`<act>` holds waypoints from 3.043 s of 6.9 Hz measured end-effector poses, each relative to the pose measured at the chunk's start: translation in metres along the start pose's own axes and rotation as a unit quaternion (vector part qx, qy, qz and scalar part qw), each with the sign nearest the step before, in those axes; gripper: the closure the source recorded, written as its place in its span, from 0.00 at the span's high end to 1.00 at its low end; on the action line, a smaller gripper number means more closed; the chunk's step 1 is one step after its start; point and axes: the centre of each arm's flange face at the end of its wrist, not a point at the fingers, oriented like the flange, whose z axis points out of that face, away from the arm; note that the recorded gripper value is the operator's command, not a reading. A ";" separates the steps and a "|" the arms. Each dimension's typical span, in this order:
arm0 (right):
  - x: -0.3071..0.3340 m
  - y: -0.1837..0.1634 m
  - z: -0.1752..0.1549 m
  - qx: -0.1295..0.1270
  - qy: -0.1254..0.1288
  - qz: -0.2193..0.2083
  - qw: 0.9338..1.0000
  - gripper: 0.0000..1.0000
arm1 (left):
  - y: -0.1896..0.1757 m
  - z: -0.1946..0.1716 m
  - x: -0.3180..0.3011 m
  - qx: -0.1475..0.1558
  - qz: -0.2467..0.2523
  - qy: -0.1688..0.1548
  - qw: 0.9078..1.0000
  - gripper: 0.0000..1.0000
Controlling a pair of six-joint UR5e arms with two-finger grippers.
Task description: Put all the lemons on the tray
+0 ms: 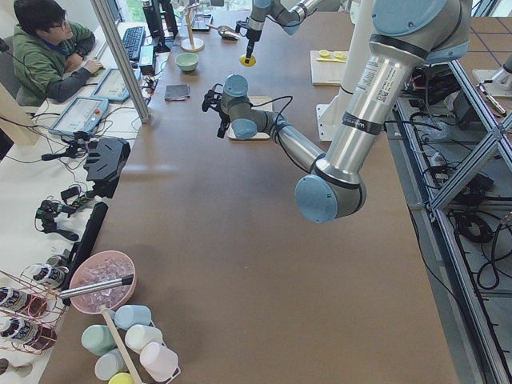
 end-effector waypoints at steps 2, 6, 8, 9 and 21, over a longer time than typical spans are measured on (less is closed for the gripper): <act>-0.096 0.014 0.002 -0.001 0.000 0.001 1.000 0.00 | 0.000 0.002 -0.001 -0.002 -0.001 -0.001 1.000 0.99; -0.243 0.039 0.035 0.012 0.007 0.019 1.000 1.00 | -0.001 0.002 0.001 -0.001 0.001 0.002 1.000 0.99; -0.249 0.030 0.029 0.017 0.003 0.030 0.999 1.00 | -0.001 0.002 0.001 -0.001 0.001 0.003 1.000 0.99; -0.244 0.018 0.016 0.017 -0.001 0.033 0.999 1.00 | -0.001 0.001 0.002 -0.001 0.001 0.003 1.000 0.99; 0.440 -0.051 -0.142 -0.144 0.078 -0.182 0.970 1.00 | -0.053 -0.261 -0.347 -0.107 0.152 -0.116 0.976 0.99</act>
